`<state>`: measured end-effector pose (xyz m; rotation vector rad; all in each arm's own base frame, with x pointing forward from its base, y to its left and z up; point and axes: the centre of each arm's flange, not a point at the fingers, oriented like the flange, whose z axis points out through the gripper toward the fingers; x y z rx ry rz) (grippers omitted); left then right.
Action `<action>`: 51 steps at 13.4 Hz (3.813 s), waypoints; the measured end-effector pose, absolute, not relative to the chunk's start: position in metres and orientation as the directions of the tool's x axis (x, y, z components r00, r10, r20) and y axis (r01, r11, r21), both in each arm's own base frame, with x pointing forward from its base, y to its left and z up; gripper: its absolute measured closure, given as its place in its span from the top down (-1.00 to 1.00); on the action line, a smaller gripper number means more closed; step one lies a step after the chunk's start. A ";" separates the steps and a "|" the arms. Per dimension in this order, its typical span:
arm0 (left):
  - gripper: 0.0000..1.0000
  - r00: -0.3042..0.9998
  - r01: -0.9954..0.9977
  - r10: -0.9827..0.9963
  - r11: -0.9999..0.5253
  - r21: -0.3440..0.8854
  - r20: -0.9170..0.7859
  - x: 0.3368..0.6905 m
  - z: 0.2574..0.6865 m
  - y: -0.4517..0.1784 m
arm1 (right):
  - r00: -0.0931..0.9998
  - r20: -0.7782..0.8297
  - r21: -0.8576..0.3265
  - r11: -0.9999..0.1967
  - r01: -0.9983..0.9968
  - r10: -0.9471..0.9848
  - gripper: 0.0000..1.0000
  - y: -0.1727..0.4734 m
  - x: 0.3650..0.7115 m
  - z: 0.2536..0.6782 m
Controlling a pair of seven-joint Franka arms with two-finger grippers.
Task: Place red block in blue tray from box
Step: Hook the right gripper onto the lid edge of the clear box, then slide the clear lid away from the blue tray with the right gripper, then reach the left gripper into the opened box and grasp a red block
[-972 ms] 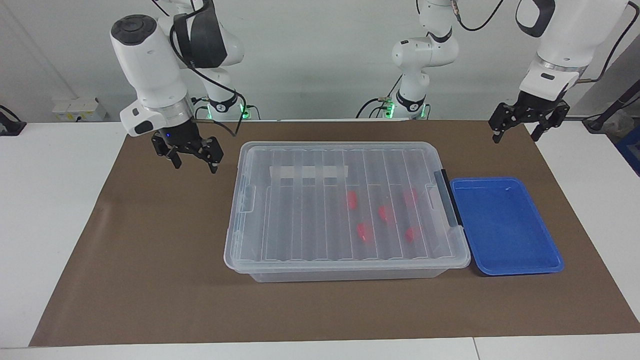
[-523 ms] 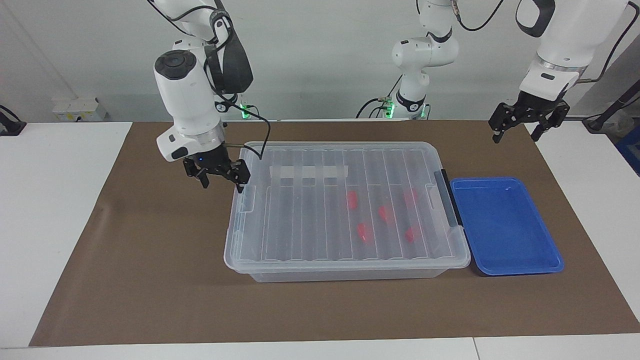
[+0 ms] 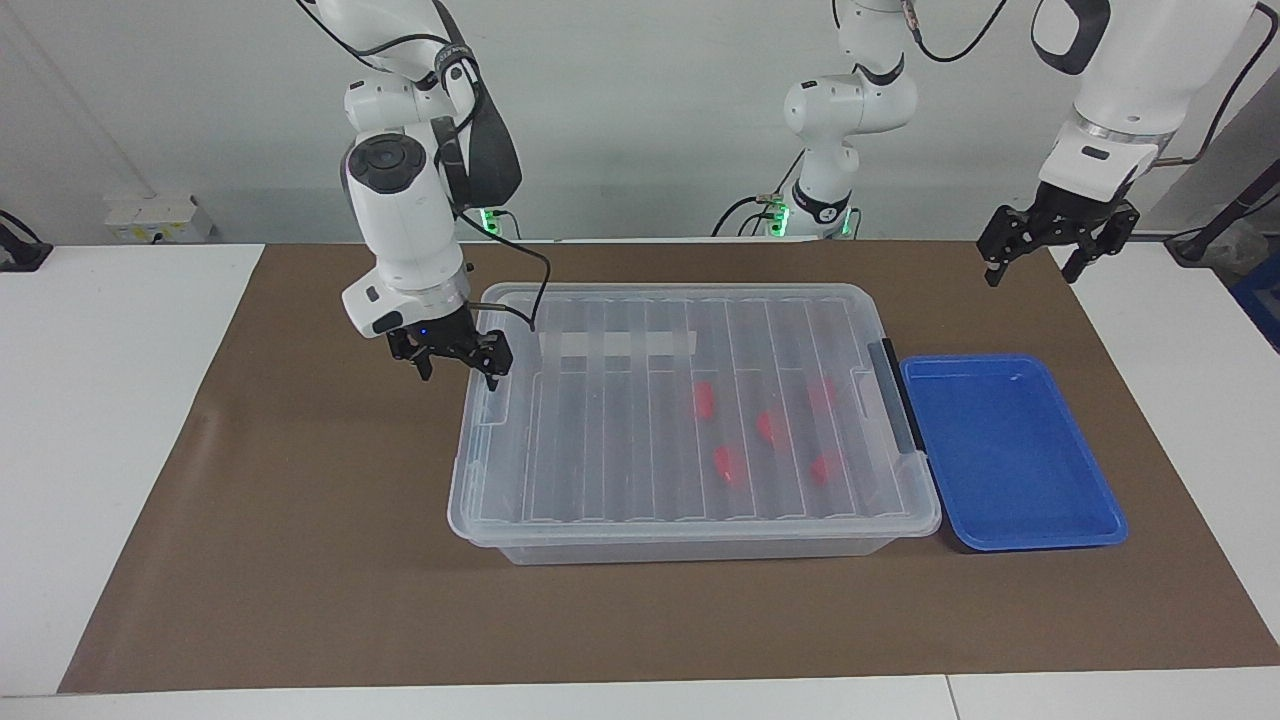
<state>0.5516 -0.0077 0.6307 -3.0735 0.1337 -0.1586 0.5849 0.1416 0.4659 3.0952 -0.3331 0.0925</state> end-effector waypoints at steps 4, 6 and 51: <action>1.00 0.991 -0.083 -0.090 -0.994 -0.065 0.100 0.552 0.631 -0.008 | 0.980 0.049 0.039 -0.980 -0.194 -0.192 1.00 0.132 0.576 0.463; 1.00 0.991 -0.083 -0.090 -0.994 -0.065 0.100 0.552 0.631 -0.008 | 0.985 0.046 0.042 -0.985 -0.169 -0.167 1.00 0.124 0.575 0.464; 1.00 0.931 0.342 0.342 -0.940 0.020 0.128 0.566 0.518 -0.181 | 0.987 0.047 0.069 -0.987 0.148 0.151 1.00 -0.070 0.578 0.488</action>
